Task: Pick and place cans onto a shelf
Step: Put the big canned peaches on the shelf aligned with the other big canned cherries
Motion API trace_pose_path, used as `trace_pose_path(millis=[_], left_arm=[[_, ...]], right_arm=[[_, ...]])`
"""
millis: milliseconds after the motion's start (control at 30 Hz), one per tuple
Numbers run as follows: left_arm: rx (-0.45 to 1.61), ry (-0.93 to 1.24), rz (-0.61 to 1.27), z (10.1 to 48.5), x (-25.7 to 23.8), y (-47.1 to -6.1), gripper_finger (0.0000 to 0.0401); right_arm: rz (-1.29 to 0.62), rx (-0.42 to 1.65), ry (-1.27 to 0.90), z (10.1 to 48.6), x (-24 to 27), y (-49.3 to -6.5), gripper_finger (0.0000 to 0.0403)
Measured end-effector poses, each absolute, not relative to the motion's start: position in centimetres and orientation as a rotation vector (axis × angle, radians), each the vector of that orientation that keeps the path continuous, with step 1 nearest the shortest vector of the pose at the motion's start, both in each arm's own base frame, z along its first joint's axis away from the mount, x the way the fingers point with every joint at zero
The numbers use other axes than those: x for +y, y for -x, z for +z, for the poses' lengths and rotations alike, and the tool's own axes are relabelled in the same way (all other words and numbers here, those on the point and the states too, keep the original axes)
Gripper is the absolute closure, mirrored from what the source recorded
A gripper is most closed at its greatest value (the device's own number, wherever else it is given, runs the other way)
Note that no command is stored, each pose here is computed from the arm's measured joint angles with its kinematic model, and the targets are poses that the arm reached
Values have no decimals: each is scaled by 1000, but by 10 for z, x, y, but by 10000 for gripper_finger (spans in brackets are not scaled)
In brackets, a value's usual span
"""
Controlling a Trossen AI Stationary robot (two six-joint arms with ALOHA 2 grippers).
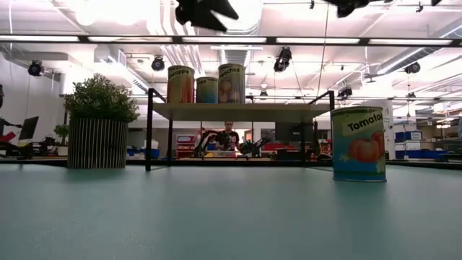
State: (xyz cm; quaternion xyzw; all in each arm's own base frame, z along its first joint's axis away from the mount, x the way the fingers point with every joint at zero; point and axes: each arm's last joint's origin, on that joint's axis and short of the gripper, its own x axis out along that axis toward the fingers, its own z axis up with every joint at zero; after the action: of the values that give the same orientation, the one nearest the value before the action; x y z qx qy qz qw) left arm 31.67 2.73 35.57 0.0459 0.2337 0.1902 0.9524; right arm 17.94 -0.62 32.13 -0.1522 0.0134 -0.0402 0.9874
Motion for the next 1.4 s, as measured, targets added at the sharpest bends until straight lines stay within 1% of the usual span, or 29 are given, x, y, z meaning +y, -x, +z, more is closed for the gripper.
trace_pose_path(millis=[100,200,400,600,800,967,1167,1300,1400], left_arm=[[343,-124,245,346,13,-302,58],[221,-166,174,338,9,-280,70],[16,-226,213,340,13,-229,115],[-49,-214,222,329,12,-197,178],[-102,-200,243,335,12,-183,238],[-102,-163,241,336,12,-179,273],[-95,-161,241,334,12,-180,296],[-86,-161,241,333,12,-183,301],[-84,-161,241,334,12,-185,301]], right_arm=[[-99,120,283,318,-8,-198,394],[-150,206,272,313,-10,-216,394],[-212,312,264,301,-22,-253,394],[-293,401,236,289,-51,-288,394],[-333,472,228,275,-82,-321,394],[-312,518,221,268,-94,-341,394],[-337,589,248,271,-101,-346,394],[-424,618,281,278,-106,-337,394],[-445,627,281,282,-110,-330,394]])
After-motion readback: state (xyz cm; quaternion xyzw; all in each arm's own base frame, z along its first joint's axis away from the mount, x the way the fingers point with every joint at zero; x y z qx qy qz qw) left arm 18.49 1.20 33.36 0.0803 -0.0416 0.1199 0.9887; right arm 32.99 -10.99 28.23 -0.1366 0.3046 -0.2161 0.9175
